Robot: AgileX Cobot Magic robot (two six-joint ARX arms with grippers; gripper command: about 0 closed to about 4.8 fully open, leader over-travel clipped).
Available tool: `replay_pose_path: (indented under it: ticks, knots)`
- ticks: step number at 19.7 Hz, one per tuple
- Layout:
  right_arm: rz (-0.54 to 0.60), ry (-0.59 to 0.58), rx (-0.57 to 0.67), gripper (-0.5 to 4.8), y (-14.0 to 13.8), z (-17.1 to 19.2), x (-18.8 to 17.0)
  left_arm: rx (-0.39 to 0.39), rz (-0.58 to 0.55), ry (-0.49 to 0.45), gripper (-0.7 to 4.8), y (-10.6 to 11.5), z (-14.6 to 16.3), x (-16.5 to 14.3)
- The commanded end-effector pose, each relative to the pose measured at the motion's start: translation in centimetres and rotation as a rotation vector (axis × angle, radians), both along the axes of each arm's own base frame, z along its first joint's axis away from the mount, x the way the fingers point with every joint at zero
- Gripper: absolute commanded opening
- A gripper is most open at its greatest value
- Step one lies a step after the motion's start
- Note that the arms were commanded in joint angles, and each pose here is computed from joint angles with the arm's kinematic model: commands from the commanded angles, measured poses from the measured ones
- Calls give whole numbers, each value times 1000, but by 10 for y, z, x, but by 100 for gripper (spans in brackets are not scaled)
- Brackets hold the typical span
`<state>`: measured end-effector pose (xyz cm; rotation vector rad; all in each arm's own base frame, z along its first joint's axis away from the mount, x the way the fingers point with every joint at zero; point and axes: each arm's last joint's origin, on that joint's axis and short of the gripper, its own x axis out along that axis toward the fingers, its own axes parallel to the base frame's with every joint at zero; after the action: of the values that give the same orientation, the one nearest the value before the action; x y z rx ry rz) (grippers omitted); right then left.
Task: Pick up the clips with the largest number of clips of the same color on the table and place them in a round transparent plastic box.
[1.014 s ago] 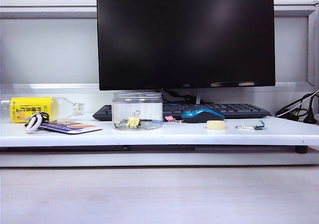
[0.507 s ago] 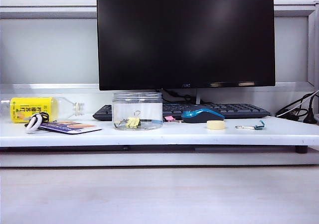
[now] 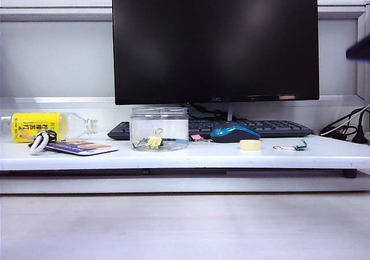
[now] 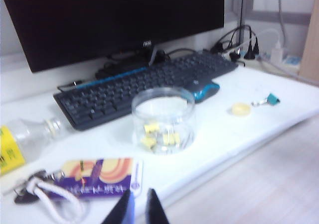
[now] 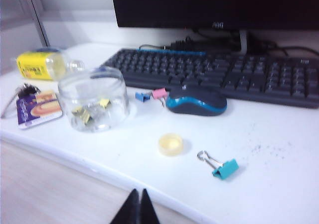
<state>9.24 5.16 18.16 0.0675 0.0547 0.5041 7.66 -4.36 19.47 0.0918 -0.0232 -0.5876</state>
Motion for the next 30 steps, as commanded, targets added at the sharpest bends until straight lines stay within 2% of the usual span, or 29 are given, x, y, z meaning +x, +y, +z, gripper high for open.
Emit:
replay_pose_path:
  ticks: [1, 8, 17, 21, 30]
  knots:
    - [-2, -3, 2, 11, 0, -7, 1, 7, -3, 7, 48, -1, -9, 2]
    - [-2, 35, -19, 11, 1, -18, 1, 28, -4, 49, 48, -3, -25, 5]
    - [-8, 171, -97, 11, -1, -35, 0, 48, -3, 93, 49, -4, -41, 8]
    - [-60, 229, -140, 11, -3, -42, -1, 51, -3, 99, 49, -4, -41, 8]
    - [-65, 224, -137, 13, -3, -41, -1, 67, -3, 127, 53, -4, -44, 7]
